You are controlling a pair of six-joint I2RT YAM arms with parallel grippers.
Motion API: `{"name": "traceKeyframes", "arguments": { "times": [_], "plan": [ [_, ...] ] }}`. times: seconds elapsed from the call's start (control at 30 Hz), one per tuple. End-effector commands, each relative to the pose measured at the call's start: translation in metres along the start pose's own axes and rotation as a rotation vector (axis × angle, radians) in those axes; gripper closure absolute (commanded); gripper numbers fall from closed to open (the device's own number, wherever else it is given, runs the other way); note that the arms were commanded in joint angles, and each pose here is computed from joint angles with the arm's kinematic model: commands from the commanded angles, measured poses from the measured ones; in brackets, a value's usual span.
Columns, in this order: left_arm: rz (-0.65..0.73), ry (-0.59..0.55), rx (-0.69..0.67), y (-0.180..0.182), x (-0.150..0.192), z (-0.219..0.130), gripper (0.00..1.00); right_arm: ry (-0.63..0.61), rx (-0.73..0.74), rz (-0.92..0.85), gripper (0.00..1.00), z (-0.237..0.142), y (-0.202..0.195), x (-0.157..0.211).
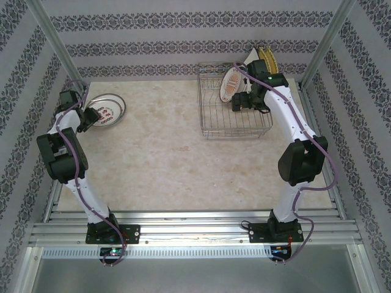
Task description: Unload the plates from the dish rack
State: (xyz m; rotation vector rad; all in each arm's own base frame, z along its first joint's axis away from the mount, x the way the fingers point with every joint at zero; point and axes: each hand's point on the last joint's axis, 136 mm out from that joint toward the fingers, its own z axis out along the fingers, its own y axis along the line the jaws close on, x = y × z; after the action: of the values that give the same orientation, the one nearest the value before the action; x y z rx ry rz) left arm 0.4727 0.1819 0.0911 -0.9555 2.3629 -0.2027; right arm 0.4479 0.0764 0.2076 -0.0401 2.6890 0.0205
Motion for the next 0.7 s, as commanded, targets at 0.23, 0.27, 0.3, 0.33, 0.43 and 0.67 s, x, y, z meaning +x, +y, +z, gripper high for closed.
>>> {"name": "traceKeyframes", "arguments": {
  "times": [0.23, 0.27, 0.3, 0.33, 0.43, 0.67],
  "plan": [
    [0.059, 0.070, -0.039, -0.002, 0.010, 0.020, 0.47, 0.011, -0.006, -0.030, 0.02, 0.003, 0.004, 0.002],
    [0.063, 0.075, -0.039, -0.003, 0.011, 0.022, 0.46, 0.011, -0.005, -0.031, 0.02, 0.003, 0.004, 0.002],
    [0.066, 0.076, -0.039, -0.005, 0.012, 0.024, 0.46, 0.011, -0.004, -0.030, 0.02, 0.003, 0.004, 0.002],
    [0.071, 0.080, -0.039, -0.006, 0.013, 0.026, 0.46, 0.015, -0.004, -0.031, 0.02, 0.004, 0.004, 0.003],
    [0.080, 0.088, -0.040, -0.010, 0.014, 0.034, 0.45, 0.017, -0.004, -0.029, 0.02, 0.005, 0.004, 0.004],
    [0.104, 0.087, -0.051, -0.017, 0.011, 0.032, 0.43, 0.016, 0.000, -0.029, 0.02, 0.002, 0.002, 0.005]
  ]
}}
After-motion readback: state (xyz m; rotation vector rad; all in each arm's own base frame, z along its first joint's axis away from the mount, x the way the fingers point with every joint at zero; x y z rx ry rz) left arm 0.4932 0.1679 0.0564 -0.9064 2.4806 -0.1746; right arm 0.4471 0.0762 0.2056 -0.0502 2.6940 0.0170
